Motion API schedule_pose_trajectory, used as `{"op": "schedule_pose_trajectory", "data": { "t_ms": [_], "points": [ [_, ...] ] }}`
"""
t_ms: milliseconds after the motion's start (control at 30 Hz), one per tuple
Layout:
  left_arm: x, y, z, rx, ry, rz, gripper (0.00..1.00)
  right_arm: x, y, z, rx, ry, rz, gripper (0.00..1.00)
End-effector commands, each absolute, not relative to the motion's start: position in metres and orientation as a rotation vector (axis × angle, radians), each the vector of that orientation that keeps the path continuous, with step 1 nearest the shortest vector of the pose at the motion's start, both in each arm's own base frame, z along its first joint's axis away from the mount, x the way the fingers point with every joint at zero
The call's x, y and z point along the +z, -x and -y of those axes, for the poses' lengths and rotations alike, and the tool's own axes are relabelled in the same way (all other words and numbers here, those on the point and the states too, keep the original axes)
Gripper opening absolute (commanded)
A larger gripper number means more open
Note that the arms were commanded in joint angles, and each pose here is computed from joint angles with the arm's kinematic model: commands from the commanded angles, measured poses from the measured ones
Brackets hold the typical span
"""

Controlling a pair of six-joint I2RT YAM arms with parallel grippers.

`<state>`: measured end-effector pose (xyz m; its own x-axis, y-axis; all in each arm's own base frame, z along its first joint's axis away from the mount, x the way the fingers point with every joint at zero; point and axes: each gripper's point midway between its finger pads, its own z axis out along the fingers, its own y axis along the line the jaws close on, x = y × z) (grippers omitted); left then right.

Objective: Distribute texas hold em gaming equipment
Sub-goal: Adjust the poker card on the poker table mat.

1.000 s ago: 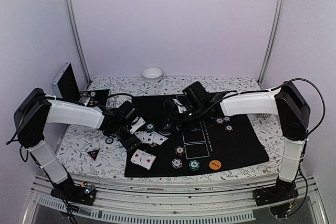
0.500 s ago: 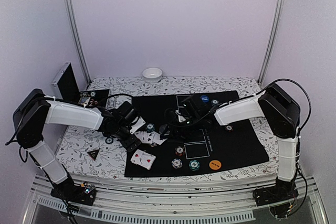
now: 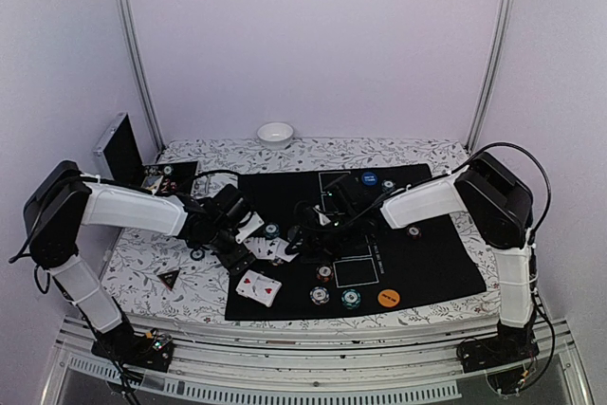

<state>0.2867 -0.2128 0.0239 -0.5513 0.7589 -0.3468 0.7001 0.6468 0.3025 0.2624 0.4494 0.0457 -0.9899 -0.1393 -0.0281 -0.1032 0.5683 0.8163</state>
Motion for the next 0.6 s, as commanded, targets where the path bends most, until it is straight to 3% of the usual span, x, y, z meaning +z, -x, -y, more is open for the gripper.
{"op": "schedule_pose_trajectory", "data": {
  "t_ms": [0,400,567],
  "points": [
    [0.024,-0.280,0.216,0.173,-1.183,-2.405,0.91,0.038,-0.266,-0.460,-1.433,-0.206,2.709,0.55],
    [0.021,-0.272,0.221,0.097,-1.201,-2.422,0.89,0.038,-0.287,-0.471,-1.460,-0.212,2.778,0.55],
    [0.047,-0.273,0.231,0.007,-1.145,-2.372,0.89,0.029,-0.287,-0.468,-1.412,-0.237,2.808,0.54]
  ]
}}
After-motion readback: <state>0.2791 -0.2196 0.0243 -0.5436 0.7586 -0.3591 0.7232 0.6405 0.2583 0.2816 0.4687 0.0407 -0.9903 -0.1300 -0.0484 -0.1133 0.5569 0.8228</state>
